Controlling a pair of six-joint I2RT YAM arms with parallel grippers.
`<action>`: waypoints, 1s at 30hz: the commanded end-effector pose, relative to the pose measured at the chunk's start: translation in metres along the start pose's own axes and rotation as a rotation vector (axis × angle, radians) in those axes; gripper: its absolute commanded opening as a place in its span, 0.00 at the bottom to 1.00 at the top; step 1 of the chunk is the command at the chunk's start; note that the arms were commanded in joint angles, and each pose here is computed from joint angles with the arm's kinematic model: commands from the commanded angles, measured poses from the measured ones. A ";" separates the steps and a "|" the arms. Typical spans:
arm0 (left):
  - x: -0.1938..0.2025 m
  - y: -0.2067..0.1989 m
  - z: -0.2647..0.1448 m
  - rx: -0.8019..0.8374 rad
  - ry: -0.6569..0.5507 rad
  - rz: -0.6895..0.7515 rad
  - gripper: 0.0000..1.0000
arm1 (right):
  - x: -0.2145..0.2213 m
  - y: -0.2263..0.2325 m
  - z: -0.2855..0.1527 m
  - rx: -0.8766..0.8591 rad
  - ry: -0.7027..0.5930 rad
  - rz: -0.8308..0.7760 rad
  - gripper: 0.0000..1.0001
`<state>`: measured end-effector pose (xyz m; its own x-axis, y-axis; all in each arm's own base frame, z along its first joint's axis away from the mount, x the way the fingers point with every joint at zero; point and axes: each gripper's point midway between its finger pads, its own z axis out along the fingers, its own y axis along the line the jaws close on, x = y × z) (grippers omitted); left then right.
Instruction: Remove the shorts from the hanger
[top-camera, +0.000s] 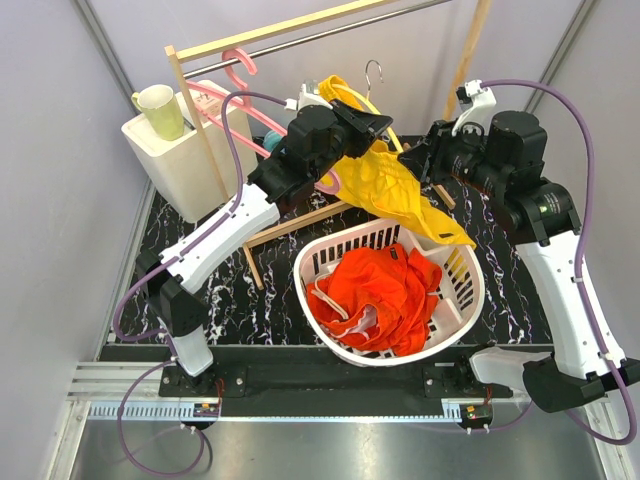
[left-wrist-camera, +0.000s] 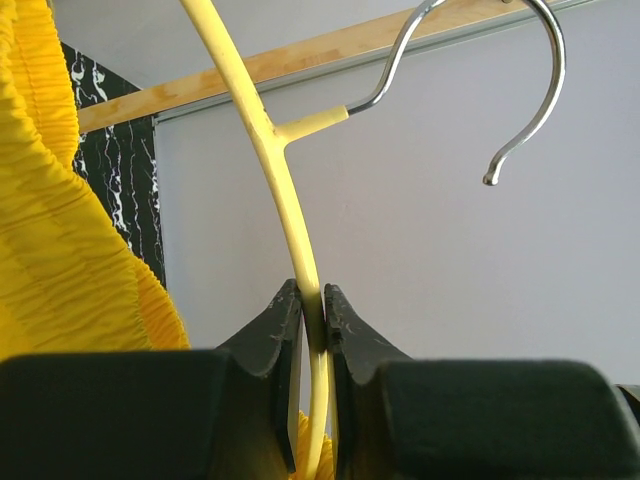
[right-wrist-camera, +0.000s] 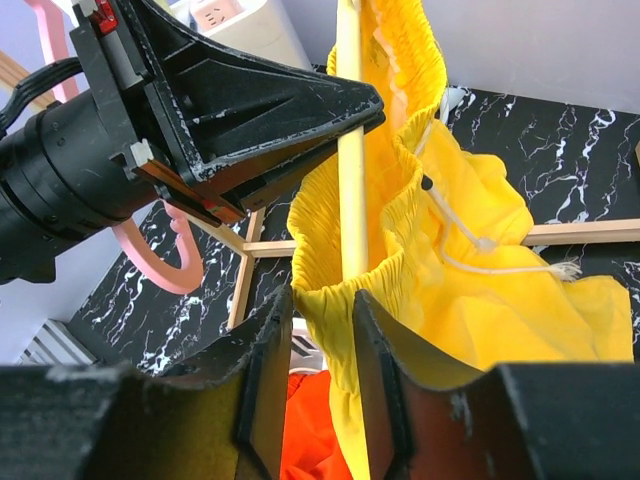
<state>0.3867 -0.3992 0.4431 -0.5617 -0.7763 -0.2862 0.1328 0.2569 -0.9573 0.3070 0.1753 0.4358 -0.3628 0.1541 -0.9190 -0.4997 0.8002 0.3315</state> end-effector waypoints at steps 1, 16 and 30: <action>-0.033 -0.083 -0.038 0.238 -0.085 -0.042 0.00 | 0.002 0.001 0.002 -0.006 0.002 -0.007 0.36; -0.043 -0.086 -0.042 0.261 -0.106 -0.100 0.00 | 0.033 0.001 -0.019 -0.009 0.066 0.008 0.00; -0.065 -0.090 -0.044 0.289 -0.126 -0.213 0.00 | 0.133 -0.003 -0.088 -0.019 0.142 0.008 0.00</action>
<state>0.3877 -0.3887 0.4421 -0.5748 -0.8069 -0.1358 0.0544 0.1280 -0.9903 0.2189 0.1461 0.3580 -0.4212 0.1120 -0.9000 -0.5000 0.7992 0.3335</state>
